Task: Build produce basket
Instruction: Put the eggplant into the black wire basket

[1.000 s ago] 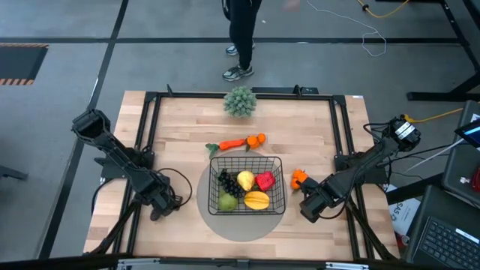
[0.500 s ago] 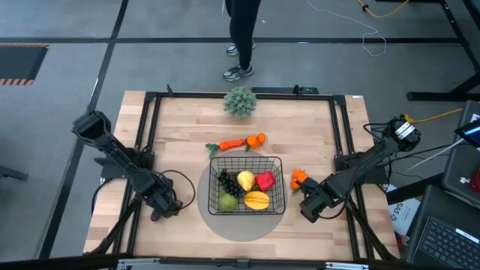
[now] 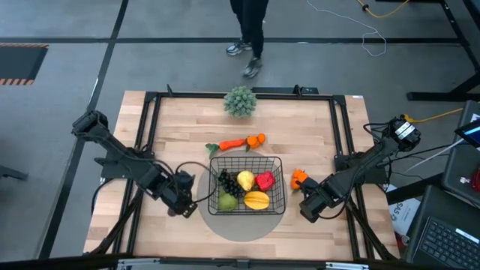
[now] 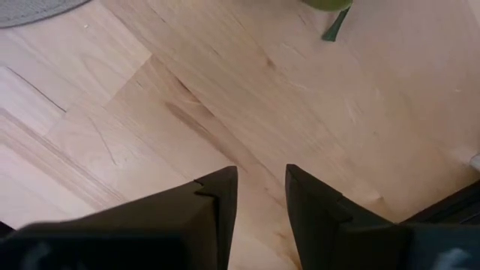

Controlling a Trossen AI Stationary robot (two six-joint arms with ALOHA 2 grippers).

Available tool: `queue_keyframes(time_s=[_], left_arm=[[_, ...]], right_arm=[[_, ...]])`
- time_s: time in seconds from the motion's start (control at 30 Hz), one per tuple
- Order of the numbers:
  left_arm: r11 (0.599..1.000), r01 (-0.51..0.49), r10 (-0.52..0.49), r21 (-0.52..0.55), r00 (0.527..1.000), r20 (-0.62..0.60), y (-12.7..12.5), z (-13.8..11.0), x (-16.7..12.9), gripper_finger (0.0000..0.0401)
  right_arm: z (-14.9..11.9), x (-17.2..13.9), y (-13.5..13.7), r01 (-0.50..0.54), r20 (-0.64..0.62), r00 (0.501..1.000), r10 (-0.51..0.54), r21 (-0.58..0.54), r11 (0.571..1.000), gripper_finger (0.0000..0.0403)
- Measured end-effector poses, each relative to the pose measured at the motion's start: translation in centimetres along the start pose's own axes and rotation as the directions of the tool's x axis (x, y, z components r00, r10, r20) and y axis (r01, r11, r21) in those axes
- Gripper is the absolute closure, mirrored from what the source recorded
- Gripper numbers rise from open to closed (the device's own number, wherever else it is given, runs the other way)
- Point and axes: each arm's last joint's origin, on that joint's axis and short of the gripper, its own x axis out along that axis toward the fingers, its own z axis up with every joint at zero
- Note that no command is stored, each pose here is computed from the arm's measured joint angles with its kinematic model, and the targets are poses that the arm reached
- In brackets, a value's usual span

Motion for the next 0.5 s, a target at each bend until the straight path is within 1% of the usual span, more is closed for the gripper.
queue_keyframes(time_s=[0.1, 0.17, 0.23, 0.3, 0.37, 0.5], left_arm=[[0.996, -0.004, -0.002, 0.093, 0.997, 0.073, -0.9, 1.1, -2.6, 0.0323], [0.987, 0.015, -0.04, 0.162, 0.988, 0.15, -1.8, 1.9, -4.3, 0.0323], [0.967, 0.026, -0.087, 0.254, 0.968, 0.233, -2.6, 2.7, -5.9, 0.0323], [0.933, 0.011, -0.134, 0.36, 0.939, 0.318, -3.3, 3.3, -7.4, 0.0323], [0.895, -0.028, -0.165, 0.445, 0.906, 0.389, -3.7, 4.0, -8.6, 0.0323], [0.814, -0.096, -0.214, 0.572, 0.867, 0.45, -4.4, 5.9, -9.7, 0.0323]], right_arm=[[0.0, 0.0, 0.0, -0.001, 0.001, 1.0, 0.001, 0.0, 1.0, 0.0299], [0.0, 0.0, 0.0, -0.002, 0.001, 1.0, 0.002, 0.0, 1.0, 0.0299], [0.0, 0.0, 0.0, -0.002, 0.001, 1.0, 0.002, 0.001, 1.0, 0.0299], [0.0, 0.0, 0.0, 0.0, 0.01, 1.0, 0.0, 0.0, 1.0, 0.0299], [0.1, 0.0, 0.0, 0.006, 0.043, 0.999, -0.006, 0.0, 1.0, 0.0299], [0.4, 0.0, 0.0, 0.012, 0.084, 0.996, -0.013, 0.006, 1.0, 0.0299]])
